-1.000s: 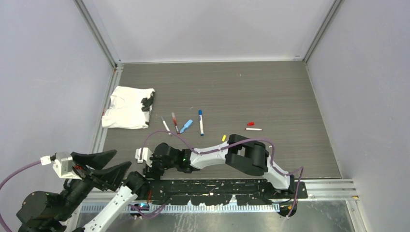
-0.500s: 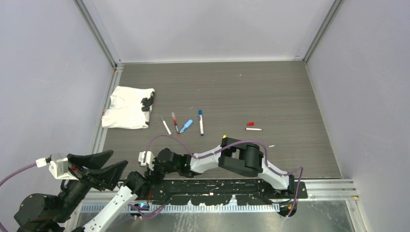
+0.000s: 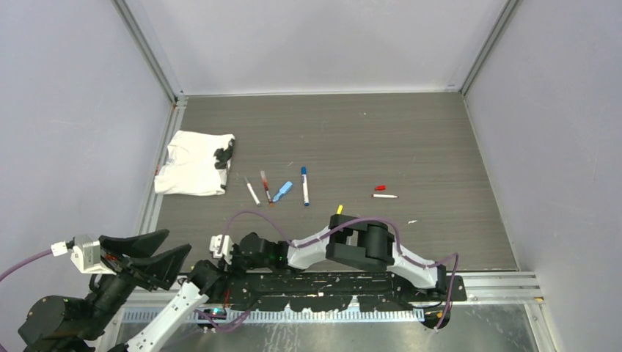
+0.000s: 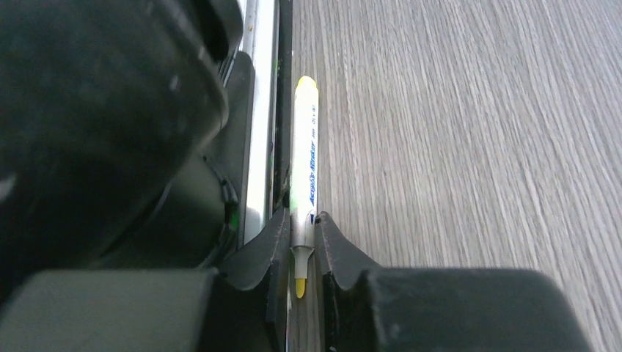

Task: Insert the pens into the pen caps
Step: Move the pen to the center of the board, then pick up the pen from the center of the board.

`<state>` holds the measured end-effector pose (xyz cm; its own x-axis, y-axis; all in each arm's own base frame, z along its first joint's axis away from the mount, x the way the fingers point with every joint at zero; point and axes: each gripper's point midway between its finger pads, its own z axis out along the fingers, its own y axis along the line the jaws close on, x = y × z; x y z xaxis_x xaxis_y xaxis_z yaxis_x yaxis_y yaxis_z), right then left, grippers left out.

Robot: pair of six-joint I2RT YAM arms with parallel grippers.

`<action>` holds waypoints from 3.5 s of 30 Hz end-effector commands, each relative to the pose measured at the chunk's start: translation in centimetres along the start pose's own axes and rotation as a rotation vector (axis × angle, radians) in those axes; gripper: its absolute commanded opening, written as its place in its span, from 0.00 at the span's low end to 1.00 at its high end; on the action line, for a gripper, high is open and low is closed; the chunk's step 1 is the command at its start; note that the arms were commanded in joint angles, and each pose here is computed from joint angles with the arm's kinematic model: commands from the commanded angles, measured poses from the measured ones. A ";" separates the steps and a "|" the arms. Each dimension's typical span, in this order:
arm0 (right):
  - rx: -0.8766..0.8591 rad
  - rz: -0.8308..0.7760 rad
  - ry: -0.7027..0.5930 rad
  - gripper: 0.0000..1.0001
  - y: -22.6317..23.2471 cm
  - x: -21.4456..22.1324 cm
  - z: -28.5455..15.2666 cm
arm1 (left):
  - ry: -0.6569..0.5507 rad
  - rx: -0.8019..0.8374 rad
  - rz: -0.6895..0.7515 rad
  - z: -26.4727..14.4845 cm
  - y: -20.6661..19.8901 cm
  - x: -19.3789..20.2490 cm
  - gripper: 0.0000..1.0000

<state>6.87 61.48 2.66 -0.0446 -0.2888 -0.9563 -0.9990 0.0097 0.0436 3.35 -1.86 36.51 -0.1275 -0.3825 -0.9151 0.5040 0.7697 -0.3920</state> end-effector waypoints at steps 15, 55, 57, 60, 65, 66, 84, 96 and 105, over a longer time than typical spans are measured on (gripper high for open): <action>-0.061 -0.074 0.508 0.01 -5.7 7.6 -20.2 | 0.089 0.039 -0.073 2.6 -0.3 4.0 0.81; 0.064 0.515 -0.036 0.80 -16.2 -10.9 -45.0 | 1.063 0.278 0.544 19.9 -1.4 31.6 0.82; 0.074 0.551 -0.120 0.80 -17.1 -10.5 -45.5 | 1.119 0.281 0.627 20.6 -0.5 33.6 0.79; 0.101 0.580 -0.175 0.81 -17.3 -10.2 -46.3 | 1.208 0.251 0.706 21.5 0.4 35.0 0.70; 0.090 0.573 -0.171 0.81 -16.9 -10.3 -46.6 | 1.289 0.230 0.767 21.8 0.9 36.8 0.65; 0.085 0.574 -0.171 0.81 -16.7 -10.4 -46.6 | 1.302 0.221 0.780 21.7 1.1 37.0 0.65; 0.091 0.563 -0.166 0.81 -16.5 -10.4 -46.9 | 1.601 0.256 0.806 18.6 2.9 40.9 0.01; 0.208 0.372 -0.056 0.81 -16.2 -8.9 -48.0 | 0.918 0.254 0.517 26.5 -5.5 31.0 0.01; 0.062 0.625 -0.231 0.85 -16.2 -10.3 -44.9 | 0.253 0.236 -0.051 27.6 -8.1 22.2 0.01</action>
<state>22.86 19.27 22.75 -0.5381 -0.0953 -0.8375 -0.8289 0.2401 0.5052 18.28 -29.67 15.60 -0.3857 0.1874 -0.9034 0.7504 0.6334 -0.1889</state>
